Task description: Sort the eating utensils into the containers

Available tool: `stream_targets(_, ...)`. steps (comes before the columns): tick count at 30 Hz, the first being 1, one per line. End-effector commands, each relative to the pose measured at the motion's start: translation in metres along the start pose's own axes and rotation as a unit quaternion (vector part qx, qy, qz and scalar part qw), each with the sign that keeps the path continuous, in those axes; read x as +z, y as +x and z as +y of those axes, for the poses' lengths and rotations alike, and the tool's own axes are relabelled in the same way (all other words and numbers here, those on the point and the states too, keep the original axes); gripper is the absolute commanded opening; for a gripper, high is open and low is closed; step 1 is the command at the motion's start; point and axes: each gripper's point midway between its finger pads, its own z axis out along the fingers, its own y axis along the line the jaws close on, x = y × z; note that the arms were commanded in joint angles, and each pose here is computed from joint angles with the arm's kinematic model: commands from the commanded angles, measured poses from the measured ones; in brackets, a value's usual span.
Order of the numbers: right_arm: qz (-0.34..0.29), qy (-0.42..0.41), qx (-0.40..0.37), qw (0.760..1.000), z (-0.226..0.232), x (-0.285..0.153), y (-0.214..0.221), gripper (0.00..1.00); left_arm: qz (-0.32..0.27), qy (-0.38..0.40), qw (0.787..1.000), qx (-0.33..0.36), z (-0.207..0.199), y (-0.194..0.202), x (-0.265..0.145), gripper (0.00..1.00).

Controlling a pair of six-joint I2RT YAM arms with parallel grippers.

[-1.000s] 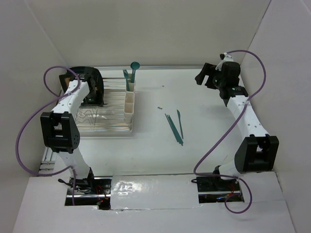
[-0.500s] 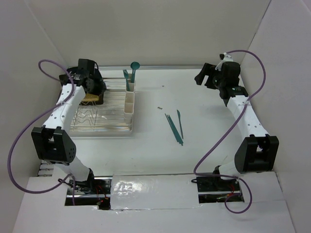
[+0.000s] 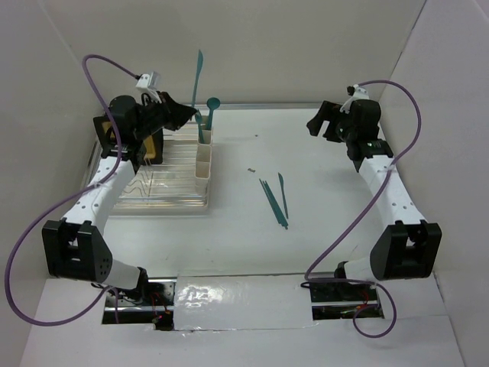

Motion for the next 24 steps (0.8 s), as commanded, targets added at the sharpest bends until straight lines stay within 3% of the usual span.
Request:
stream_targets(1,-0.021,0.004,-0.008,1.000,0.002,-0.019,-0.010,0.92,-0.034,0.102,0.990,0.095,-0.042,-0.023,-0.005,0.00)
stream_targets(10,-0.028,0.028,-0.002,0.999,-0.013,-0.034,-0.007,0.92,-0.027,0.200,0.963,0.179,-0.051,0.041,-0.022,0.00)
stream_targets(14,-0.028,0.027,-0.006,0.999,-0.012,-0.036,-0.009,0.92,-0.019,0.285,0.930,0.232,-0.061,0.069,-0.026,0.00)
stream_targets(24,-0.043,0.045,0.002,0.998,-0.015,-0.053,-0.009,0.92,-0.022,0.286,0.930,0.231,-0.040,0.096,-0.013,0.00)
